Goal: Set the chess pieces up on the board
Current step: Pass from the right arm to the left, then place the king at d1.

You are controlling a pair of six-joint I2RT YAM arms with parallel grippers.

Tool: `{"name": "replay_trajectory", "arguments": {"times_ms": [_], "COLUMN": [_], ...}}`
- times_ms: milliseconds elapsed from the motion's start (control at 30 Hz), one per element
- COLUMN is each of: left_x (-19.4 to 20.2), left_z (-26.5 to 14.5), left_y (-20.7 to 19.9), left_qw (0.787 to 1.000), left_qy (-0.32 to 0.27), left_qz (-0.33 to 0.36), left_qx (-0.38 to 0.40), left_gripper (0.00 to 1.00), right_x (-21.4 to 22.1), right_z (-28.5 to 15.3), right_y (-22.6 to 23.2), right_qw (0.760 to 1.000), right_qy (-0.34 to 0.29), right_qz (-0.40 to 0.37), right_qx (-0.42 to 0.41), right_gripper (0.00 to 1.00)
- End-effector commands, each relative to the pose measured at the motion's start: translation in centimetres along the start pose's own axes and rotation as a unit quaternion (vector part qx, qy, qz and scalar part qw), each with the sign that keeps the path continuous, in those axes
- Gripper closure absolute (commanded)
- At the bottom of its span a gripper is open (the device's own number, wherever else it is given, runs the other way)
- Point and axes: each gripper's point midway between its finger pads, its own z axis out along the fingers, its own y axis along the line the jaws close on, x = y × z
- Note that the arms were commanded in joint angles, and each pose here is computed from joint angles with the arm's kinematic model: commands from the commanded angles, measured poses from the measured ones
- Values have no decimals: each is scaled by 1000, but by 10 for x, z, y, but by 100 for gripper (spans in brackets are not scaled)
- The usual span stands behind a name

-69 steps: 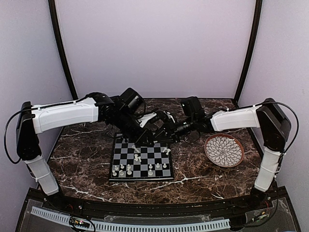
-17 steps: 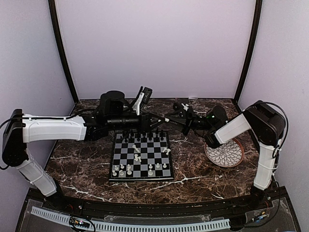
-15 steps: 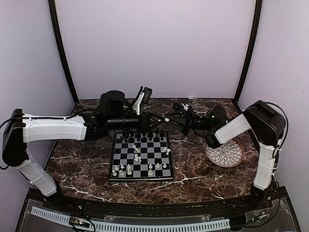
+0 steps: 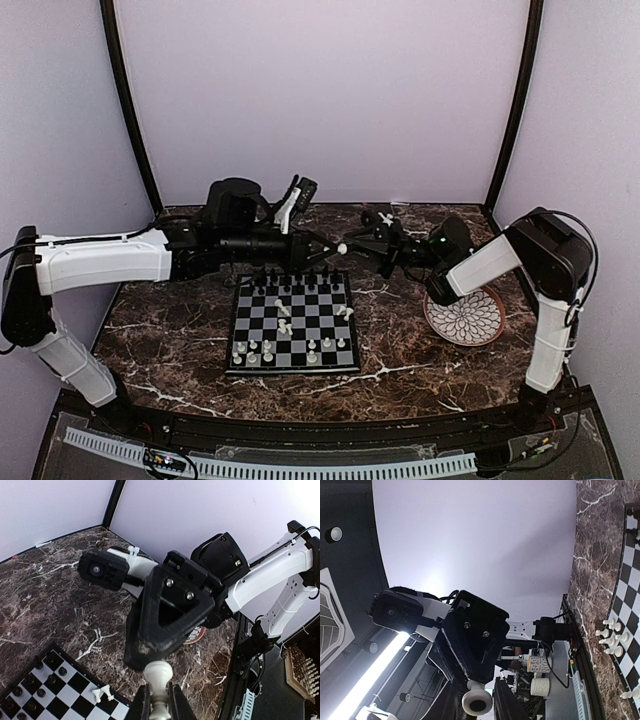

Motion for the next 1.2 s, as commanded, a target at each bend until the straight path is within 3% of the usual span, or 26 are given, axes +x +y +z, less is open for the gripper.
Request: {"name": "replay_trajectory", "arguments": {"times_ms": [0, 167, 333, 400, 533, 600, 700, 800, 1033, 1167], "left_x": [-18, -8, 5, 15, 40, 51, 59, 69, 104, 126], "left_z": [-38, -66, -79, -81, -85, -84, -82, -83, -74, -70], "left_y": [-17, -14, -7, -3, 8, 13, 22, 27, 35, 32], "left_qw": [999, 998, 992, 988, 970, 960, 946, 933, 902, 888], "left_qy": [7, 39, 89, 123, 205, 243, 280, 312, 389, 420], "left_qz": [30, 30, 18, 10, -5, -10, -13, -17, -27, -22], "left_qx": [-15, -50, -84, -98, -128, -138, -162, -175, -185, -187], "left_gripper": [100, 100, 100, 100, 100, 100, 100, 100, 100, 100], "right_x": [-9, -26, -44, -57, -64, -64, -52, -38, -11, 2], "right_z": [-9, -17, -27, -39, -91, -112, -137, -147, -151, -143], "right_y": [26, 24, 14, -5, -42, -47, -58, -66, -94, -103], "right_qw": [997, 992, 974, 948, 861, 827, 798, 786, 790, 775], "right_qy": [-11, -34, -69, -89, -110, -125, -138, -144, -131, -120], "right_qz": [-81, -115, -166, -192, -208, -213, -206, -198, -168, -174], "right_qx": [-1, 46, 134, 237, 451, 505, 550, 567, 575, 596], "right_gripper": [68, 58, 56, 56, 57, 57, 57, 57, 57, 57]}}
